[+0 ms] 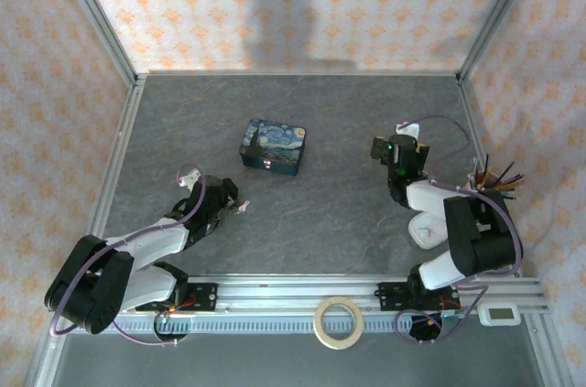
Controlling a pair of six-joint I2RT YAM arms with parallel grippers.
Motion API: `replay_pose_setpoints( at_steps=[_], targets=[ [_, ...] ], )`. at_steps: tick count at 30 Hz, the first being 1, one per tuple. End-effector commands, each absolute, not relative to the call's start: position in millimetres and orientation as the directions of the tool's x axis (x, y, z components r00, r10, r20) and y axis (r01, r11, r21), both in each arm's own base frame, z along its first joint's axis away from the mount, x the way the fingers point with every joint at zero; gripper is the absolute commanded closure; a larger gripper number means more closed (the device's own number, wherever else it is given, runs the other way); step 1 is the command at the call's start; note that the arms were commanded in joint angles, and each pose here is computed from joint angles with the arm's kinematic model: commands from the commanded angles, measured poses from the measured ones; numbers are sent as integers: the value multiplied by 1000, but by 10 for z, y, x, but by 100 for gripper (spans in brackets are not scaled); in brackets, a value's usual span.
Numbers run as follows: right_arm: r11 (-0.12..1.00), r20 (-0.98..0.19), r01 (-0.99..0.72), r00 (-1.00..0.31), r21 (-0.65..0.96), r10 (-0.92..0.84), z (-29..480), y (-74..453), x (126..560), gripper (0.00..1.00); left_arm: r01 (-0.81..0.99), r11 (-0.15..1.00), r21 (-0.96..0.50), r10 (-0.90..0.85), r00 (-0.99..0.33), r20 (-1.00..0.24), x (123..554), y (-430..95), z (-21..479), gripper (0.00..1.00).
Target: Unlock the padlock with the key
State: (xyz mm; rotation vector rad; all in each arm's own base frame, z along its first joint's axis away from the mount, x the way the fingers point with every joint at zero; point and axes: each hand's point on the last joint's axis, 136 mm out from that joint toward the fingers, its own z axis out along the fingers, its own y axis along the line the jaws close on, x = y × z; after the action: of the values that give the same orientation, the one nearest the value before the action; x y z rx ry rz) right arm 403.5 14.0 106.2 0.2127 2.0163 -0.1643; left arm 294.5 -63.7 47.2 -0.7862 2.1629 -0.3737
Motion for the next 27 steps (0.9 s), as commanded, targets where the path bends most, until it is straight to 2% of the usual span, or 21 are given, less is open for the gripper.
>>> replay_pose_setpoints(
  at_steps=[1, 7, 12, 16, 20, 27],
  targets=[
    [982, -941, 188, -333, 2, 66, 1240, 172, 4134, 0, -469, 748, -470, -653, -389, -650, 3017, -371, 716, 17],
    [976, -958, 214, -284, -24, 39, 1162, 49, 4090, 0, -510, 764, -394, -565, -235, -791, 3253, 88, 1294, 6],
    [985, -954, 171, -290, 32, 81, 1133, 3, 4132, 0, -608, 768, -203, -364, -153, -919, 3362, 478, 1612, 1],
    [976, -963, 132, -182, 175, 198, 1232, -185, 3910, 0, -652, 757, -50, -239, -205, -949, 3457, 636, 1606, 1],
    [973, -974, 161, -130, 166, 188, 1236, -209, 3781, 0, -702, 712, 22, -200, -233, -952, 3514, 771, 1549, 1],
    [972, -976, 168, -112, 165, 185, 1243, -214, 3741, 0, -692, 722, -13, -144, -132, -981, 3501, 832, 1427, 1]
  ],
)
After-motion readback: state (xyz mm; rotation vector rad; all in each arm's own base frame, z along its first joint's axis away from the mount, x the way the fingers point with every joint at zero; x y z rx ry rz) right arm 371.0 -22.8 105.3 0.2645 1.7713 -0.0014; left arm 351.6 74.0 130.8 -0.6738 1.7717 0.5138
